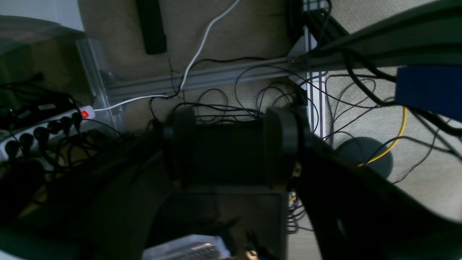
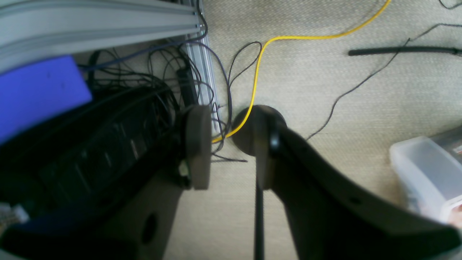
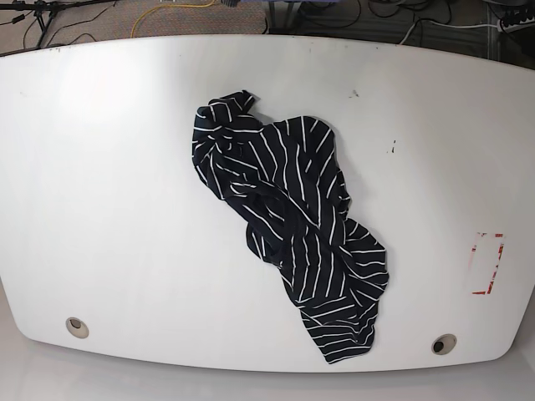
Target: Fold the T-shirt properly
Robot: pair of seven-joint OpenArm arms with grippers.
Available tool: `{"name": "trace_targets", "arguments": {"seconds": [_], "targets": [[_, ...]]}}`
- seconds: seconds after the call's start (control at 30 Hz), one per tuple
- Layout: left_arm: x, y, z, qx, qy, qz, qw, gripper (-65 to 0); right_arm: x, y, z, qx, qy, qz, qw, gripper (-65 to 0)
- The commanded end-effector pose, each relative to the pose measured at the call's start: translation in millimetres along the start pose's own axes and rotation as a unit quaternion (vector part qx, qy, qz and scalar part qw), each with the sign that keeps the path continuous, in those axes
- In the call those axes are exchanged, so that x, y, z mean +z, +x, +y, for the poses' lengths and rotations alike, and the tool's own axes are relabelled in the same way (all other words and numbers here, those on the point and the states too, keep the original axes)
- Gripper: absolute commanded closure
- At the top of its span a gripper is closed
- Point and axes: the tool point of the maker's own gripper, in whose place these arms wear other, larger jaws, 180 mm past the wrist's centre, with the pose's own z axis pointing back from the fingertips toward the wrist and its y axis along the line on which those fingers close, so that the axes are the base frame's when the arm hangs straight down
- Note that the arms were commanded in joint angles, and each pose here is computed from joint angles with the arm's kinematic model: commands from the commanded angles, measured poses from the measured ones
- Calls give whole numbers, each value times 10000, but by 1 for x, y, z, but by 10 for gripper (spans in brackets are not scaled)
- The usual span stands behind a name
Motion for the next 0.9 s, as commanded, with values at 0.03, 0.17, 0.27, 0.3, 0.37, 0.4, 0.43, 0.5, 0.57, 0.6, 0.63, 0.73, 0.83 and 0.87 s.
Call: {"name": "trace_targets", "arguments": {"seconds": [0.03, 0.17, 0.27, 0.3, 0.37, 0.4, 0.43, 0.5, 0.57, 0.6, 0.63, 0.73, 0.83, 0.87], "targets": [[14, -12, 2, 174, 11, 96, 9998, -288, 19, -10, -7, 17, -2, -114, 9999, -187], [24, -20, -5, 240, -84, 176, 9995, -288, 33, -15, 5, 69, 169, -212, 9996, -187], [31, -20, -2, 176, -104, 167, 9997, -288, 45, -11, 17, 116, 326, -351, 9988, -187], [33, -21, -2, 171, -105, 175, 9996, -288, 49, -10, 19, 140, 351, -386, 9985, -187], [38, -21, -4, 203, -138, 163, 9996, -288, 60, -5, 31, 254, 502, -473, 9973, -187], [39, -21, -3, 220, -136, 166, 9995, -288, 64, -3, 35, 319, 555, -498, 9967, -187], [42, -20, -5, 239, -162, 156, 9995, -288, 69, -1, 40, 392, 613, -515, 9960, -187], [46, -21, -5, 309, -172, 158, 9992, -288, 76, 2, 50, 514, 719, -551, 9946, -187], [48, -18, -5, 361, -172, 116, 9991, -288, 82, 7, 55, 608, 745, -629, 9934, -187], [50, -17, -5, 392, -169, 103, 9990, -288, 84, 9, 57, 649, 741, -661, 9929, -187], [51, -15, -5, 413, -166, 69, 9990, -288, 87, 12, 59, 698, 719, -704, 9925, -187], [54, -7, -1, 432, -130, -28, 9990, -288, 92, 16, 66, 815, 729, -773, 9910, -187], [58, 0, 3, 402, -91, -118, 9991, -288, 94, 18, 75, 890, 789, -808, 9896, -187], [59, 2, 4, 391, -76, -140, 9991, -288, 94, 20, 76, 906, 783, -832, 9893, -187]]}}
